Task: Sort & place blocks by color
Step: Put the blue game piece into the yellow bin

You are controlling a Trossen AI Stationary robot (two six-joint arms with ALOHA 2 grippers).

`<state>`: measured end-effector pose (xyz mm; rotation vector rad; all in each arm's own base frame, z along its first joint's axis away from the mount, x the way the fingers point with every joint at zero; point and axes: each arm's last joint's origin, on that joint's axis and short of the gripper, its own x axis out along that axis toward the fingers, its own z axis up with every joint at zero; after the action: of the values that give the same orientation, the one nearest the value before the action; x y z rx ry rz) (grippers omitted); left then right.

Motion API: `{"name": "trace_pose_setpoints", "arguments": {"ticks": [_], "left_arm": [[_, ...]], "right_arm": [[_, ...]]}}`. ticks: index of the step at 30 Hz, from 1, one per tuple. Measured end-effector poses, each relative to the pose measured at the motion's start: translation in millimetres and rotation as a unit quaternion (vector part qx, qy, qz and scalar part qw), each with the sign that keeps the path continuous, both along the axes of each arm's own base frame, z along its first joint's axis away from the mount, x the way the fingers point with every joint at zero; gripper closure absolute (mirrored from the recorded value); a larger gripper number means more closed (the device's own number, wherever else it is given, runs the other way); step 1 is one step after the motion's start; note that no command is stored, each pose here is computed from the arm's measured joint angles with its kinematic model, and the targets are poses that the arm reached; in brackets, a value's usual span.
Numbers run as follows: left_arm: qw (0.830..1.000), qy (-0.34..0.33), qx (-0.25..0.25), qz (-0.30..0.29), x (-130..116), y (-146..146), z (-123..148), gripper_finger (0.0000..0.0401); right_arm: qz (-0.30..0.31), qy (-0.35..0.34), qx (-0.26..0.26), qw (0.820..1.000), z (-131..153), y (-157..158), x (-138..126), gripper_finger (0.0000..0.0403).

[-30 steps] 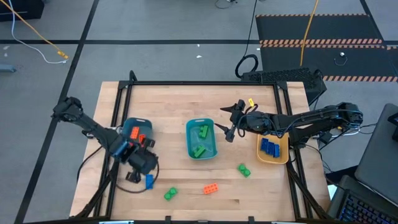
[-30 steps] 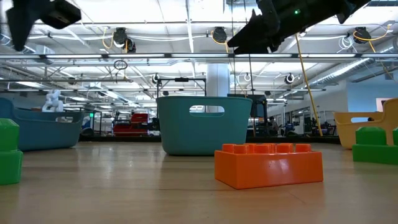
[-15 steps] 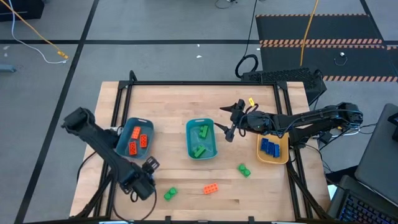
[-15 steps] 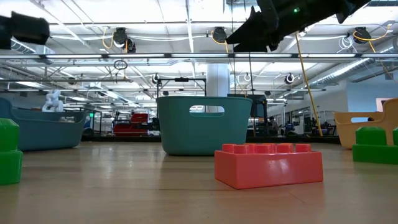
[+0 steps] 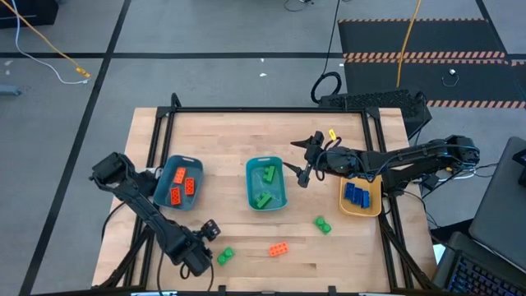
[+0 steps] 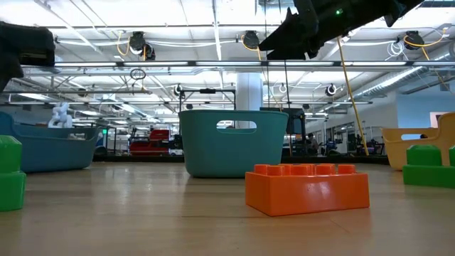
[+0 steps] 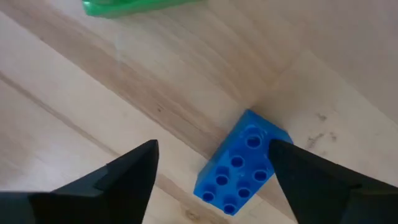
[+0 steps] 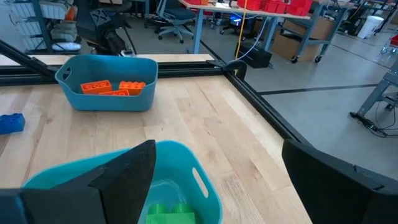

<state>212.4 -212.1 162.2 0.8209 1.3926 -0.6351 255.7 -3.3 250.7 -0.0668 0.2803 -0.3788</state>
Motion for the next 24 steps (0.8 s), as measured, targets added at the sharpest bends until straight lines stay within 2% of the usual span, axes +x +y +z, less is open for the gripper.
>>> {"name": "trace_pose_setpoints", "arguments": {"ticks": [7, 12, 15, 18, 20, 21, 22, 24], "left_arm": [[0.998, 0.042, 0.027, -0.03, -11, 8, 4, 0.0141], [0.998, 0.047, 0.033, -0.027, -18, 16, 19, 0.0159], [0.999, 0.036, 0.025, 0.022, -19, 16, 23, 0.0162], [0.989, 0.027, 0.013, 0.146, -17, 18, 23, 0.0162], [0.963, 0.02, -0.002, 0.269, -13, 21, 23, 0.0162], [0.941, 0.012, -0.012, 0.339, -10, 23, 23, 0.0162], [0.911, 0.003, -0.022, 0.411, -6, 25, 23, 0.0162], [0.839, -0.012, -0.033, 0.543, -1, 29, 23, 0.0162]], "right_arm": [[0.0, -0.005, 0.0, 1.0, 1, 0, 0, 0.0062], [0.0, -0.006, 0.0, 1.0, 1, 0, 0, 0.0062], [0.0, -0.007, 0.0, 1.0, 1, 0, 0, 0.0062], [-0.002, -0.01, 0.009, 1.0, 1, 0, 0, 0.0062], [-0.004, -0.012, 0.015, 1.0, 1, 0, 0, 0.0062], [-0.004, -0.013, 0.016, 1.0, 1, 0, 0, 0.0062], [-0.005, -0.013, 0.018, 1.0, 1, 0, 0, 0.0062], [-0.006, -0.015, 0.022, 1.0, 1, 0, 0, 0.0062]]}}
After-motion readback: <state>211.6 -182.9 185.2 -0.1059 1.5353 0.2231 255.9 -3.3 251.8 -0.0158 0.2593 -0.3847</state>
